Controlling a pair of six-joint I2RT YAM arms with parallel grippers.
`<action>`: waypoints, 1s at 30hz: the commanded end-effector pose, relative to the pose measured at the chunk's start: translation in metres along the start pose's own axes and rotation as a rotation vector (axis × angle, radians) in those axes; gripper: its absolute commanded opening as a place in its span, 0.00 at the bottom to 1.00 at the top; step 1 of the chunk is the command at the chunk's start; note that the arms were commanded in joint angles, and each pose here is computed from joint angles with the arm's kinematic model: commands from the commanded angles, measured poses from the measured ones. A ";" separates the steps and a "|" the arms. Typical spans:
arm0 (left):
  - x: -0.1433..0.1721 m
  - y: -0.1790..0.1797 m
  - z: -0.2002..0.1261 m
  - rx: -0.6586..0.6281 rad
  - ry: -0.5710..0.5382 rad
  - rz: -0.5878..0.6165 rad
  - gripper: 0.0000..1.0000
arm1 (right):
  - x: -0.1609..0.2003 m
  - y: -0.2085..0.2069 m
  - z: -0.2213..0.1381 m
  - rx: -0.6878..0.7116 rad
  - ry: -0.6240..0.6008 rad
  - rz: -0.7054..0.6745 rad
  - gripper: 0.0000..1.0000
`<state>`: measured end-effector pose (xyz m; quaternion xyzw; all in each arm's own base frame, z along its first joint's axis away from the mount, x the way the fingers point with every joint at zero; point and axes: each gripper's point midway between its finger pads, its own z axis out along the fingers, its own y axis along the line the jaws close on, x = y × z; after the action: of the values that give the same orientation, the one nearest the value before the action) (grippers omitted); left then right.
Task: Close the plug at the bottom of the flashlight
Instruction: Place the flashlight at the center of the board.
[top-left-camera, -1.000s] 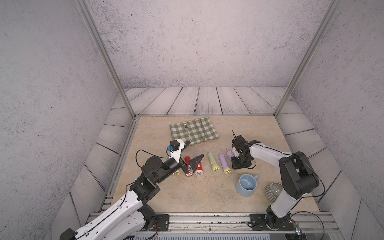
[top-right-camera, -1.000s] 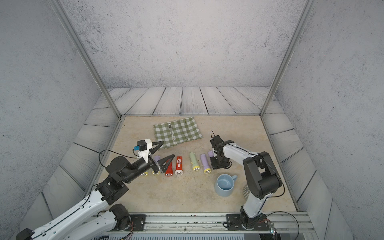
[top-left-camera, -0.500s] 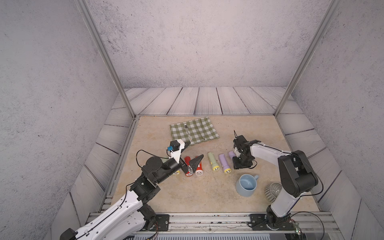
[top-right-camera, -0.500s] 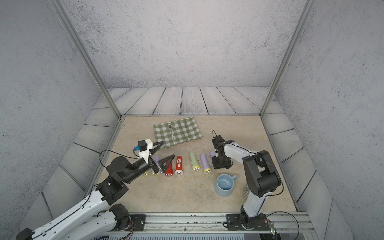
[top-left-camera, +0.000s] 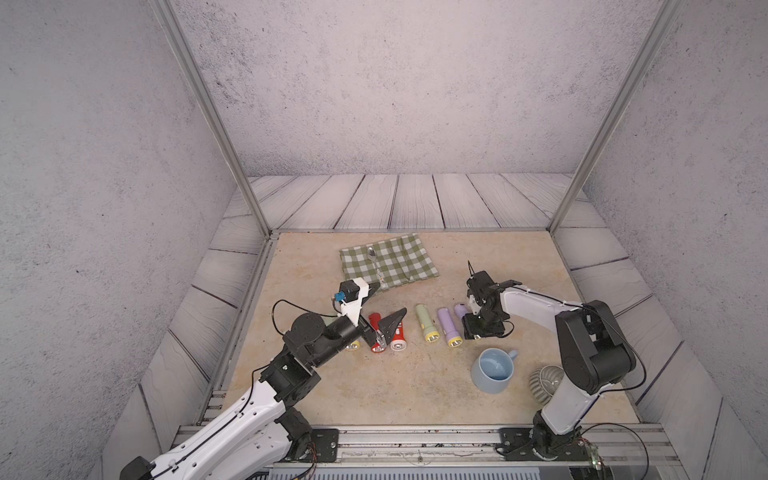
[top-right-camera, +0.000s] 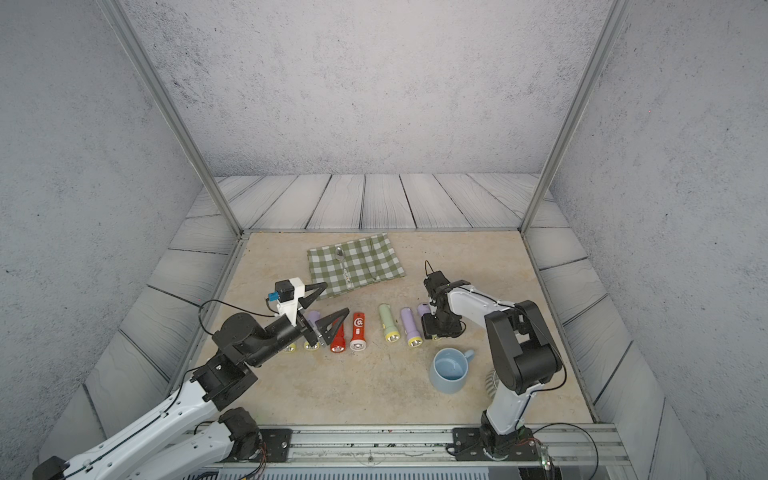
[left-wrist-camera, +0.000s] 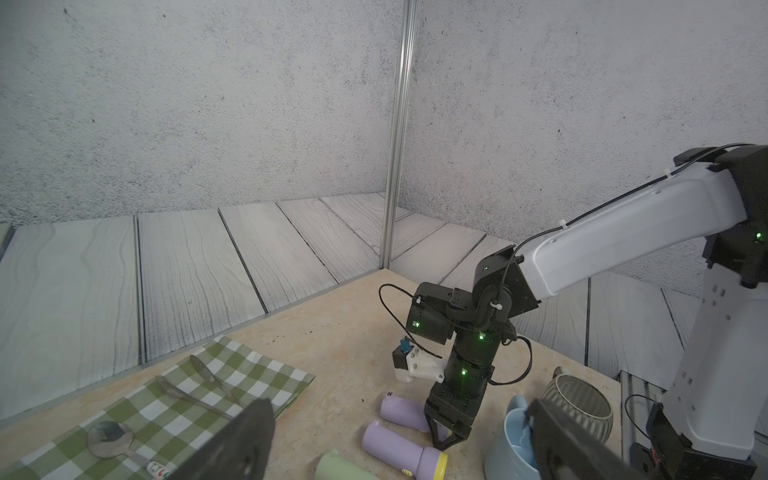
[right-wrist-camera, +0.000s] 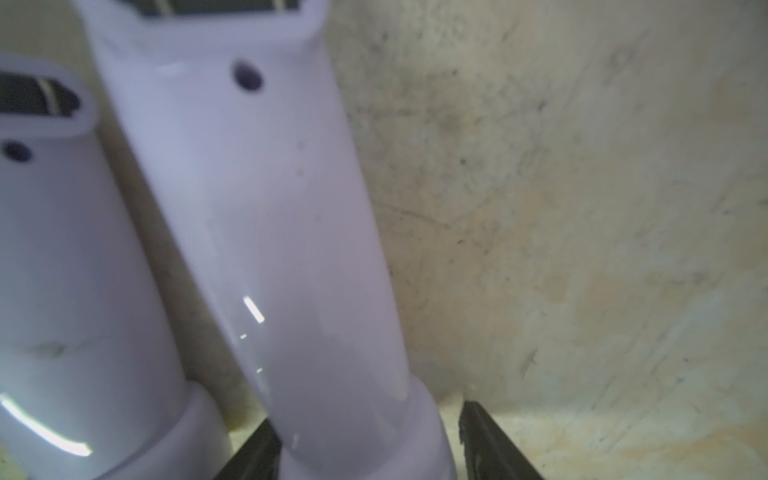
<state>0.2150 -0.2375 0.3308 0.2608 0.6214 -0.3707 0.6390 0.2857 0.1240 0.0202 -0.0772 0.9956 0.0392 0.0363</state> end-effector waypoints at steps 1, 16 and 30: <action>-0.002 0.002 -0.002 -0.008 -0.019 0.001 0.98 | 0.007 -0.002 0.001 -0.003 0.020 0.015 0.68; 0.004 0.005 0.004 -0.014 0.001 0.000 0.98 | -0.004 0.007 -0.038 -0.051 -0.066 0.018 0.72; 0.015 0.013 0.007 -0.054 0.038 0.019 0.98 | -0.023 0.015 -0.091 -0.081 -0.199 0.000 0.73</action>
<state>0.2239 -0.2404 0.3193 0.2578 0.6373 -0.3579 0.6319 0.2985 0.1343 0.0973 -0.0782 0.9866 0.0798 0.1191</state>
